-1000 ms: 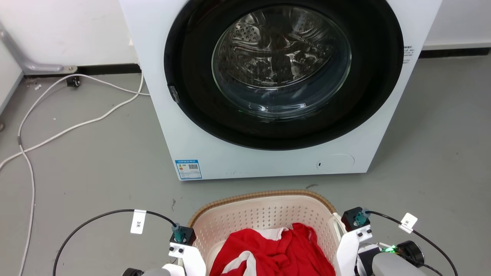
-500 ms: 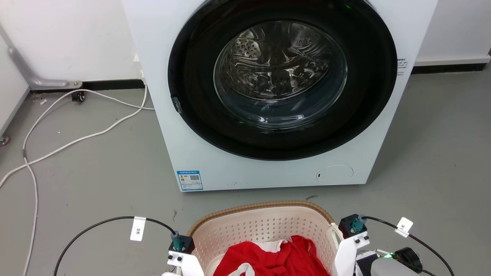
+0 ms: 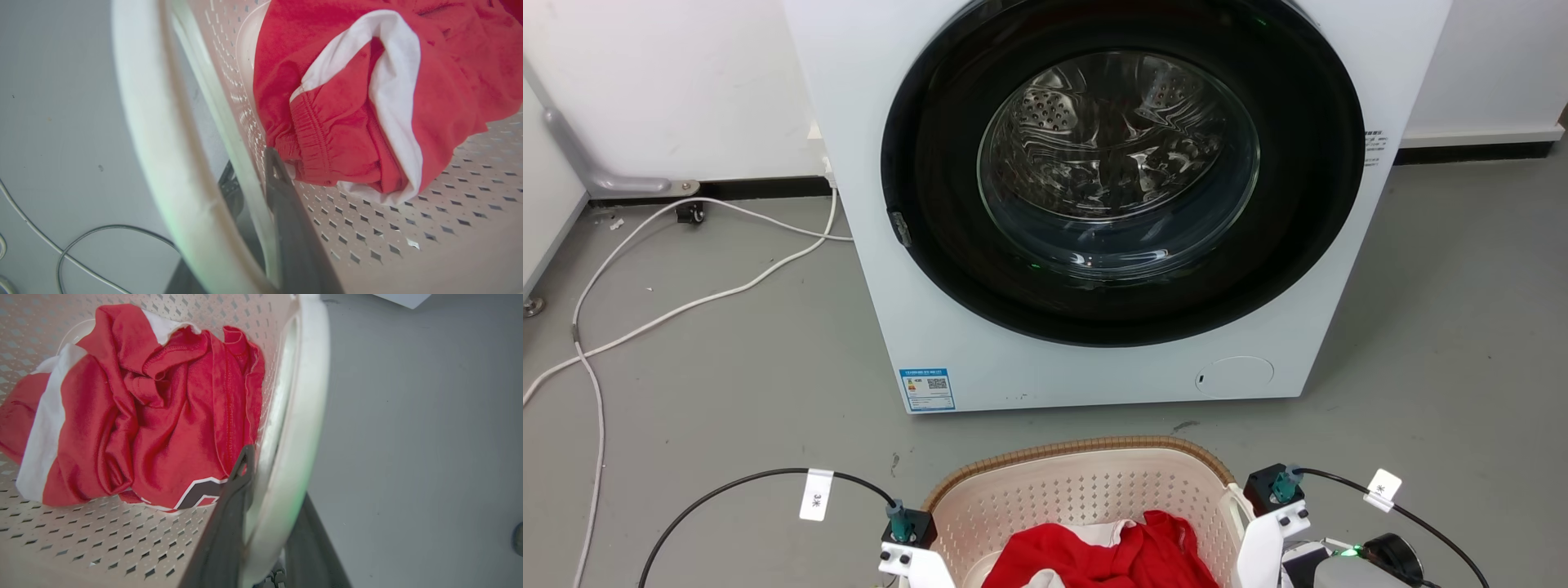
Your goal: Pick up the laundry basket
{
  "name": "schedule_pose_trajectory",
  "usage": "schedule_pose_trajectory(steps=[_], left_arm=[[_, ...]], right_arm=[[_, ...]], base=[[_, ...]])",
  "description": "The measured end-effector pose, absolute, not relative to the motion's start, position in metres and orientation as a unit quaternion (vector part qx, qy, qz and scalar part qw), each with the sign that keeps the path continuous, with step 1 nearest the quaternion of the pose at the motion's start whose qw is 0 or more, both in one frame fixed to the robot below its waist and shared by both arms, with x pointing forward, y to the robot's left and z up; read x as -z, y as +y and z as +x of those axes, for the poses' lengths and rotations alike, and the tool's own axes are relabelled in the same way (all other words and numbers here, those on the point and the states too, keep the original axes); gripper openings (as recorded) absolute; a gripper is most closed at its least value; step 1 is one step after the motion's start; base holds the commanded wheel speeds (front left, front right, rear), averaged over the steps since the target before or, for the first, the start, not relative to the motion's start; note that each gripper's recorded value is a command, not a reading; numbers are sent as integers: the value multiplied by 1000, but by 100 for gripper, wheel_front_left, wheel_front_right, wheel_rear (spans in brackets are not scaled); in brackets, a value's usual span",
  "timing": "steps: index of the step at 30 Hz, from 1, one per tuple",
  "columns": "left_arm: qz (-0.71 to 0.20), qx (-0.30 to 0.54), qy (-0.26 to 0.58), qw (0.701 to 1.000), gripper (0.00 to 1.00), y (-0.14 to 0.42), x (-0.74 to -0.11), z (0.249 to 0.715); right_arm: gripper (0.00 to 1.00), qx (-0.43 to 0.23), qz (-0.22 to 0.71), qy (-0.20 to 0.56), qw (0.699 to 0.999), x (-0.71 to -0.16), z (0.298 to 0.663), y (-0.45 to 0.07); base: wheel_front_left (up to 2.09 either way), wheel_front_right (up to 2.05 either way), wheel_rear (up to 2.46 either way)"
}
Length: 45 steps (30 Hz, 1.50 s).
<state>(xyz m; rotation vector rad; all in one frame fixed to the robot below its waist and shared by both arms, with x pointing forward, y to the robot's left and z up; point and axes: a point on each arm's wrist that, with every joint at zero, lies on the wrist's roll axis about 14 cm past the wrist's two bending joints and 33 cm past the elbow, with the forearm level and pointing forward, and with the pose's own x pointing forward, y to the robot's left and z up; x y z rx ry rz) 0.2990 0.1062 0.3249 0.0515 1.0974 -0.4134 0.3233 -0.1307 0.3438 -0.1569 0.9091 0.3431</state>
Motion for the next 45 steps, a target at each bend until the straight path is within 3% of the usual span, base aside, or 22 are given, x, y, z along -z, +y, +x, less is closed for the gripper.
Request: schedule_pose_trajectory(steps=[45], left_arm=[[18,196,513,835,0,104,-324,297]], right_arm=[[0,-169,-73,434,882,-342,319,-132]], base=[[0,0,0]])
